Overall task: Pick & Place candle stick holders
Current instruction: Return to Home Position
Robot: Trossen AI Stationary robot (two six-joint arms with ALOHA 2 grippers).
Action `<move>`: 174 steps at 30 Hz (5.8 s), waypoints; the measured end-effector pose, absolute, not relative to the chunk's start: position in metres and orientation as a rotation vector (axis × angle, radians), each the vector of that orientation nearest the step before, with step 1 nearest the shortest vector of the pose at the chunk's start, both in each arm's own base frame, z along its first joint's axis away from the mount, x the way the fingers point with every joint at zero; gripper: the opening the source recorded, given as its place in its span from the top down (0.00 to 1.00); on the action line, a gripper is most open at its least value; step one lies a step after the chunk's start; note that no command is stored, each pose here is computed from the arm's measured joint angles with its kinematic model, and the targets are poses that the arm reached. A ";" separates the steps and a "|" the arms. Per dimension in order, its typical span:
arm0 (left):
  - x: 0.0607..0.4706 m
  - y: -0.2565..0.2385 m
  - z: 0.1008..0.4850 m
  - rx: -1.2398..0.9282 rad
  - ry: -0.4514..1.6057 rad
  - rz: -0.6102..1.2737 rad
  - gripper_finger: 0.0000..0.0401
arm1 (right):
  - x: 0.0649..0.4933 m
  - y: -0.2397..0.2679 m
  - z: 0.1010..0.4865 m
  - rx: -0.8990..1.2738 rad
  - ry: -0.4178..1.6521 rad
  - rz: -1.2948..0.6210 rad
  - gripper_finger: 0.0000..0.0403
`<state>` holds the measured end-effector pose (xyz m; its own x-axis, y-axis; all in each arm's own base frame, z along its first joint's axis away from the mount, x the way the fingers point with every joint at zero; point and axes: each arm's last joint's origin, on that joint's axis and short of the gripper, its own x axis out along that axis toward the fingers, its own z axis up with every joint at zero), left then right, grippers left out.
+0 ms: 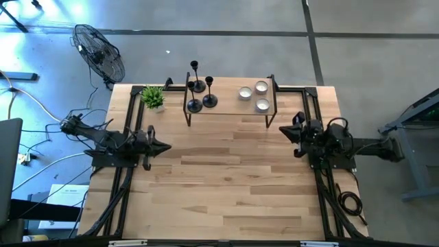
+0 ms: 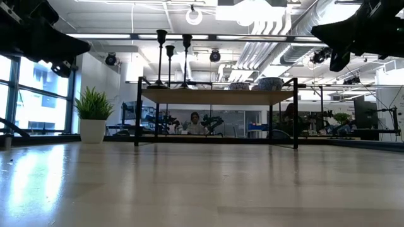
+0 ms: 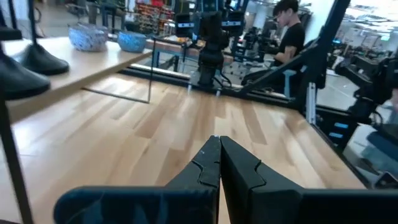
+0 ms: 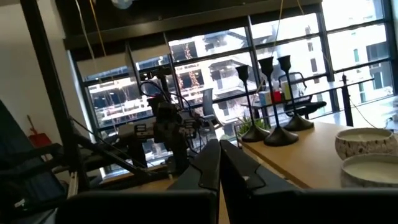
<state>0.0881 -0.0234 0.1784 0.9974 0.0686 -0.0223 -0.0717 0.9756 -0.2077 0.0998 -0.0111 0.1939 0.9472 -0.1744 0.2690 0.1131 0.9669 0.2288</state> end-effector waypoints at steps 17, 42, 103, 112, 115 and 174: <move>0.093 0.002 0.176 -0.157 0.024 0.178 1.00 | 0.097 -0.023 0.195 0.142 -0.308 -0.193 1.00; 0.092 0.016 0.175 -0.213 0.029 0.097 1.00 | 0.100 -0.029 0.177 0.247 -0.134 -0.241 1.00; 0.092 0.020 0.175 -0.271 0.019 0.222 1.00 | 0.100 -0.027 0.162 0.298 0.026 -0.215 0.99; 0.092 0.020 0.175 -0.271 0.019 0.222 1.00 | 0.100 -0.027 0.162 0.298 0.027 -0.215 0.98; 0.092 0.020 0.175 -0.271 0.019 0.222 1.00 | 0.100 -0.027 0.162 0.298 0.027 -0.215 0.98; 0.092 0.020 0.175 -0.271 0.019 0.222 1.00 | 0.100 -0.027 0.162 0.298 0.027 -0.215 0.98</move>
<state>0.0916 0.0197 0.1746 0.9754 0.2152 -0.0486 -0.2203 0.9392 -0.2634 0.1002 -0.0275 0.1617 0.9768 -0.2063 -0.0583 0.2143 0.9333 0.2880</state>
